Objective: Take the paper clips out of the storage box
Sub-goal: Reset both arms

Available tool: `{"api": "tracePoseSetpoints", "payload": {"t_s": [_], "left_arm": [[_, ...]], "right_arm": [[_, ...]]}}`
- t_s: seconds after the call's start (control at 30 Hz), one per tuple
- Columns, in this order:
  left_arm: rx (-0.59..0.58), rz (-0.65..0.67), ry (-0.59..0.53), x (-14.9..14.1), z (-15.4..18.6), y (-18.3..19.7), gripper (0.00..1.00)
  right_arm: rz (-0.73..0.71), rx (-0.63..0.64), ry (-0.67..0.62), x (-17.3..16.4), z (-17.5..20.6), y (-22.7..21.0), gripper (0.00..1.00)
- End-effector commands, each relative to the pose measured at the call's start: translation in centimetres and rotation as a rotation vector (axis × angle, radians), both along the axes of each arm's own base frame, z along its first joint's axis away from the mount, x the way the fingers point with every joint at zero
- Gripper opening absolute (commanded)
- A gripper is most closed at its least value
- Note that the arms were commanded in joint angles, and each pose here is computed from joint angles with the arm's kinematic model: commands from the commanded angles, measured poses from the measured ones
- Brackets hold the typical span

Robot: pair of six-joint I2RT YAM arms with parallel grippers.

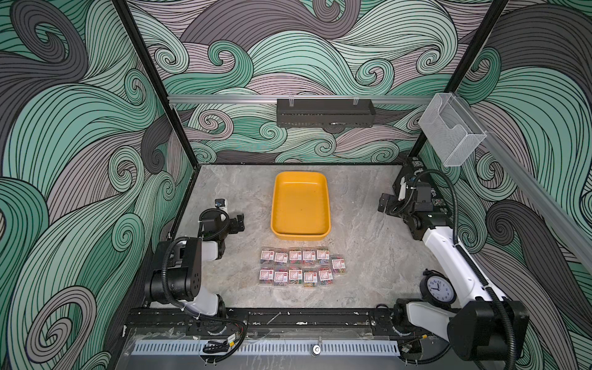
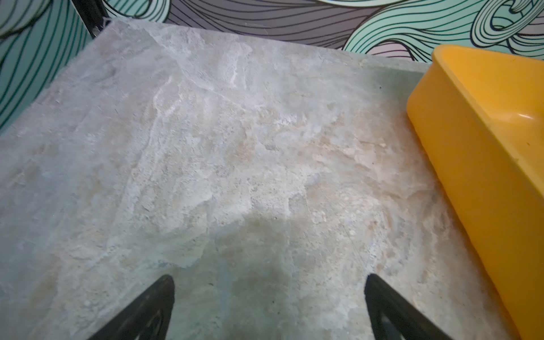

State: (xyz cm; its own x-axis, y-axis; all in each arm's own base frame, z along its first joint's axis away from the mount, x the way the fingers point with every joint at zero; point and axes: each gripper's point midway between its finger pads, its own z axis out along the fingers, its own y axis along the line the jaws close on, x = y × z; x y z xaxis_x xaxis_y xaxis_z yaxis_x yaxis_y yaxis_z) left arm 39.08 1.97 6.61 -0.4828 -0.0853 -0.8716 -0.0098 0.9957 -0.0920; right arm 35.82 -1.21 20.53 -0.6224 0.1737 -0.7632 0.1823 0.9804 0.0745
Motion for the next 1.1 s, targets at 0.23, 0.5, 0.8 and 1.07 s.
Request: {"api": "tracePoseSetpoints", "payload": {"t_s": [0.23,0.5,0.8,1.07], "left_arm": [[0.047,0.070,-0.028,1.2,2.2,1.1,0.99],[0.047,0.070,-0.023,1.2,2.1,1.1,0.99],[0.046,0.072,-0.021,1.2,2.1,1.1,0.99],[0.048,0.071,-0.022,1.2,2.1,1.1,0.99]], "right_arm": [[0.055,-0.079,-0.128,-0.3,0.7,-0.2,1.00],[0.104,-0.114,-0.164,-0.1,-0.2,0.1,1.00],[0.155,-0.119,-0.237,1.9,-4.8,0.8,1.00],[0.236,-0.095,-0.331,4.0,-11.4,1.9,1.00]]}}
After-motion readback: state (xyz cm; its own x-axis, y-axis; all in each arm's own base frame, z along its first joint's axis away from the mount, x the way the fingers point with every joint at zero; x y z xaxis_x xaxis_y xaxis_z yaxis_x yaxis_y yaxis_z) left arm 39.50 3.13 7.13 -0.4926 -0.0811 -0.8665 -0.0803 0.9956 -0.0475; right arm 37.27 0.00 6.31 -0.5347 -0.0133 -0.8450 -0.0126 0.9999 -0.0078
